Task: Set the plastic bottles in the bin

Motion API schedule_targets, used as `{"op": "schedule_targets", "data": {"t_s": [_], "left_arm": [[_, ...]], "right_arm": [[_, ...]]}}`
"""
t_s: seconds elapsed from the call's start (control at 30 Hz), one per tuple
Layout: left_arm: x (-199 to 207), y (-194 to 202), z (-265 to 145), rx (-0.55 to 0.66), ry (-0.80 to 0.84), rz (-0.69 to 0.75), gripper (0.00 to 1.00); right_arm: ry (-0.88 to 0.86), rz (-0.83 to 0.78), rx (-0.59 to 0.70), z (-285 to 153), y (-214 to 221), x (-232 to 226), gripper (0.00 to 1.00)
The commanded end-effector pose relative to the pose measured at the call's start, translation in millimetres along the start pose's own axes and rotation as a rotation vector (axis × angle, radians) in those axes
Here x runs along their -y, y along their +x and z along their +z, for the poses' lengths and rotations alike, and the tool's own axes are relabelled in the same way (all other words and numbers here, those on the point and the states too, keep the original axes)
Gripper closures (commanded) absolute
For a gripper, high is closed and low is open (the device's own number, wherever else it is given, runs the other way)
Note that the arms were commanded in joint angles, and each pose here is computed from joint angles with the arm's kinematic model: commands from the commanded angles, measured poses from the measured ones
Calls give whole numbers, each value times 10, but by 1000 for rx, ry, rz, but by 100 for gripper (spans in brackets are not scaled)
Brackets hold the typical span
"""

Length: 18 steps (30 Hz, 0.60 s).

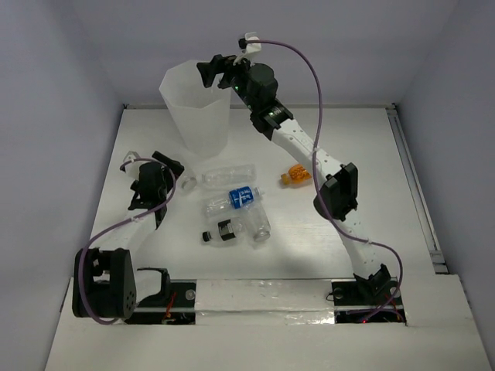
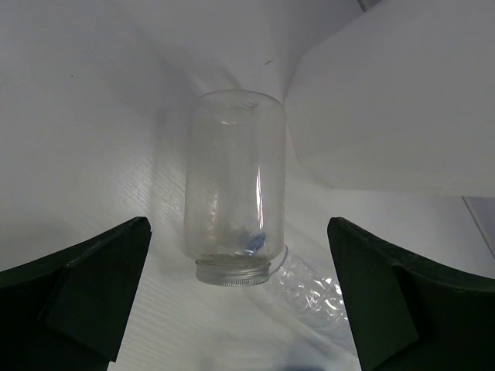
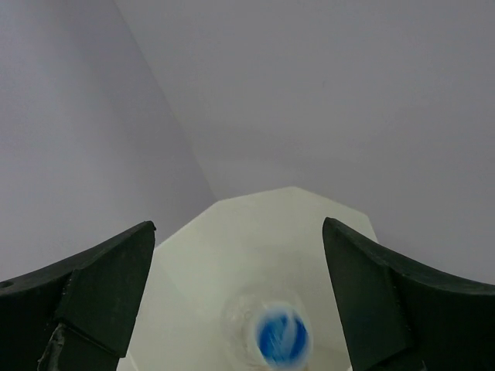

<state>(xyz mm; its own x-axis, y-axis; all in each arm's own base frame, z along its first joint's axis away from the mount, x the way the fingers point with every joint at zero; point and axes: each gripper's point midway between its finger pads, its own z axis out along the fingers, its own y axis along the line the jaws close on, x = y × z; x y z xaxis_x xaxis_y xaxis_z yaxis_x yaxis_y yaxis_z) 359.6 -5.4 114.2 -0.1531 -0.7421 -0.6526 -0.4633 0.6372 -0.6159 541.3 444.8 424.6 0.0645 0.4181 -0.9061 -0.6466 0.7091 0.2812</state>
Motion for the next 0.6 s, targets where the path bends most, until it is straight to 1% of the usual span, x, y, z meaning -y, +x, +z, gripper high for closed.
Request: {"op": "schedule_targets", "data": {"t_s": [0.0, 0.03, 0.07, 0.1, 0.13, 0.17, 0.2, 0.23, 0.27, 0.3, 0.33, 0.37, 0.4, 0.43, 0.47, 0.5, 0.53, 0.57], "left_arm": [[217, -168, 123, 27, 49, -8, 1], [247, -171, 158, 23, 52, -6, 1], [206, -111, 229, 5, 33, 2, 1], [200, -98, 263, 0, 27, 11, 1], [234, -117, 298, 1, 28, 15, 1], [221, -103, 333, -3, 18, 19, 1], [173, -58, 392, -14, -2, 34, 1], [198, -65, 420, -16, 1, 38, 1], [193, -50, 445, -21, -2, 42, 1], [156, -5, 492, -32, -15, 48, 1], [178, -14, 516, -30, -10, 50, 1], [179, 7, 537, -36, -9, 50, 1], [148, 51, 584, -47, -19, 55, 1], [145, 67, 609, -53, -20, 59, 1], [162, 61, 640, -53, -20, 66, 1], [110, 109, 685, -63, -36, 75, 1], [83, 131, 706, -67, -45, 77, 1], [69, 144, 730, -68, -51, 78, 1]], "right_arm": [[-65, -73, 147, -226, -1002, -304, 6], [-53, -83, 100, -263, -828, -247, 6], [-59, -102, 130, -388, -1105, -316, 5], [-60, -109, 131, -450, -1147, -326, 5], [-26, -113, 71, -517, -893, -211, 5], [-8, -111, 62, -593, -895, -181, 6], [12, -109, 93, -745, -1173, -169, 7], [62, -104, 83, -827, -1171, -84, 13], [113, -95, 28, -927, -971, 79, 16], [143, -82, 28, -1082, -1115, 86, 22], [191, -69, 24, -1183, -1129, 202, 37], [233, -34, -37, -1323, -845, 379, 42], [244, -11, -38, -1426, -823, 428, 48], [240, 12, -8, -1595, -1003, 401, 56], [253, 40, -12, -1702, -958, 449, 56], [286, 46, -69, -1869, -665, 592, 56], [310, 53, -52, -2011, -752, 604, 50], [342, 69, -68, -2103, -692, 693, 45]]}}
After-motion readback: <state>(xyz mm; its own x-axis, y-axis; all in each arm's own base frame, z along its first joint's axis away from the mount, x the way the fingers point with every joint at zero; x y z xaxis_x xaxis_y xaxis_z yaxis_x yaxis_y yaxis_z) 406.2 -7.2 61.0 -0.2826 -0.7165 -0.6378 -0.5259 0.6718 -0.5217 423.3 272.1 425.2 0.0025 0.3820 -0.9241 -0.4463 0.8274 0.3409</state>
